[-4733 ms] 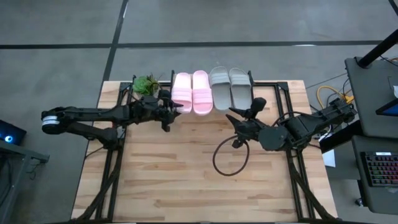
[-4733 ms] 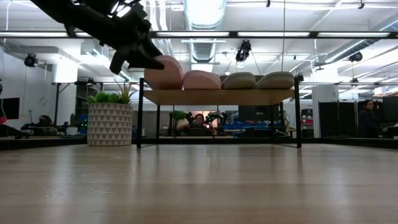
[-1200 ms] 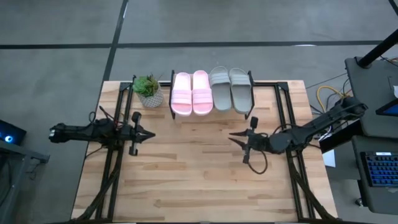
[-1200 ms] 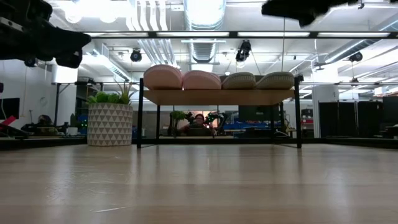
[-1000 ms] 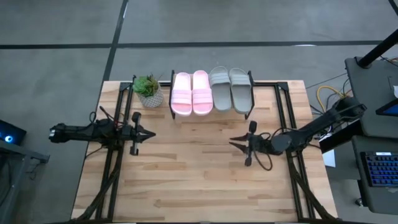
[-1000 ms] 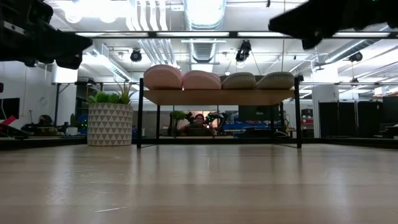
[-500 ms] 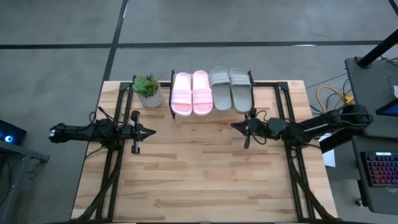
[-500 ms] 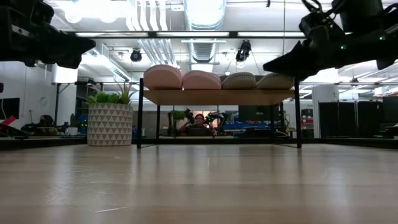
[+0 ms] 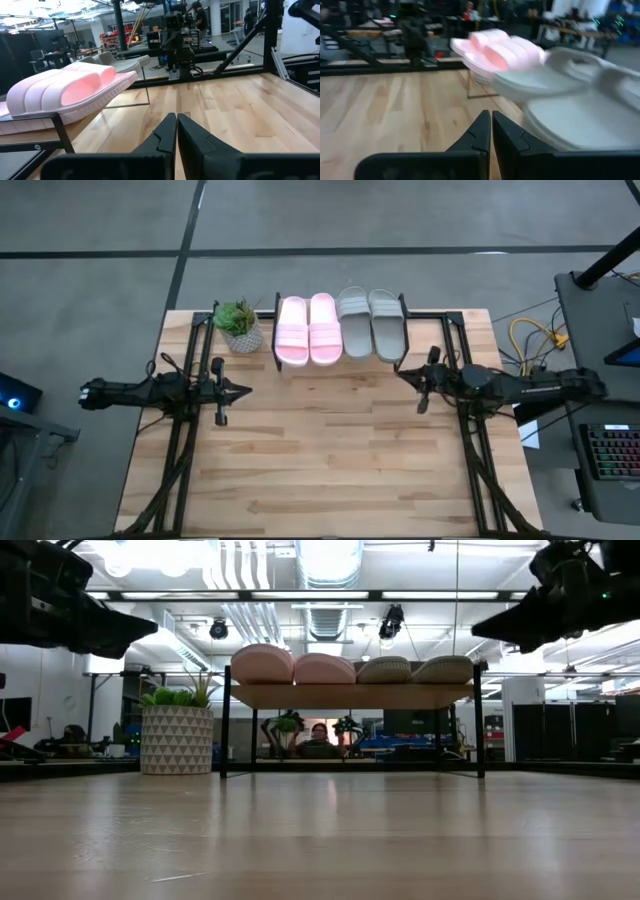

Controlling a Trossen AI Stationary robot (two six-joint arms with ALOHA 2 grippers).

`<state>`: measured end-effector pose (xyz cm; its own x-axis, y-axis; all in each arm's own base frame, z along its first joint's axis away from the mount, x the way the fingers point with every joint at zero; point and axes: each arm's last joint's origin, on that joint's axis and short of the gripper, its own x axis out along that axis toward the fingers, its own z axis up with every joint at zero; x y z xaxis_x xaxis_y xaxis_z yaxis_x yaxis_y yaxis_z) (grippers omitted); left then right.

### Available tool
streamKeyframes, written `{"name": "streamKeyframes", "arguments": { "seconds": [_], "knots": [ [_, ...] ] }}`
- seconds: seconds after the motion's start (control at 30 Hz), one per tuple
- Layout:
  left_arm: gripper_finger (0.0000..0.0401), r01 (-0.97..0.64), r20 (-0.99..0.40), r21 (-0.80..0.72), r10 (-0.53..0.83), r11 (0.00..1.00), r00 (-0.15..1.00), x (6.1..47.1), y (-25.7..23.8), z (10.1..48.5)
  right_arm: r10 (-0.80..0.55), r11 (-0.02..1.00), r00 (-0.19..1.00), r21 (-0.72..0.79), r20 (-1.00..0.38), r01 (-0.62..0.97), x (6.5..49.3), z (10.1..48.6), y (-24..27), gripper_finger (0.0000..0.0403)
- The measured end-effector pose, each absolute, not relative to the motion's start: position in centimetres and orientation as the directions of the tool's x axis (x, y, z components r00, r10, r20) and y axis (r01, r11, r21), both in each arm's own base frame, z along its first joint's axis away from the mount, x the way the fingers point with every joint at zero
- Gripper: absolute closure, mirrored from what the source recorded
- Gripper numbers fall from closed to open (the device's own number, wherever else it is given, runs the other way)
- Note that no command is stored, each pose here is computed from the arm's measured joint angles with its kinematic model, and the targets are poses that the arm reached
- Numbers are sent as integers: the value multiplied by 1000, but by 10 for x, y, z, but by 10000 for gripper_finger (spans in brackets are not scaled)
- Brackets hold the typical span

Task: Pick and place slides into the shelf
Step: Return to Home Position

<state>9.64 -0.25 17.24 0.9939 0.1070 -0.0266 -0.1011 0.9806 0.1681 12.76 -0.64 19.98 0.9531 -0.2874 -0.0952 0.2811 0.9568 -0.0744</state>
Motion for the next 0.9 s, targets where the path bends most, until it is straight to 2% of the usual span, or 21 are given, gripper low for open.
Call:
{"name": "streamKeyframes", "arguments": {
  "seconds": [0.1, 0.43, 0.7, 0.9],
  "knots": [
    [401, -100, -29, 168, 107, 981, 994, 96, -3, 172, -313, 950, 945, -50, -97, 309, 118, 197, -7, 395],
    [401, -100, -34, 130, 106, 986, 994, 96, -3, 172, -255, 966, 966, -32, 36, 256, 99, 174, -6, 394],
    [401, -99, -41, 34, 100, 995, 994, 96, -3, 172, -181, 983, 983, -29, 23, 182, 97, 170, -4, 394],
    [401, -63, -49, -36, 61, 997, 997, 97, -4, 170, -154, 988, 987, 2, -49, 154, 101, 164, -3, 394]
  ]
}}
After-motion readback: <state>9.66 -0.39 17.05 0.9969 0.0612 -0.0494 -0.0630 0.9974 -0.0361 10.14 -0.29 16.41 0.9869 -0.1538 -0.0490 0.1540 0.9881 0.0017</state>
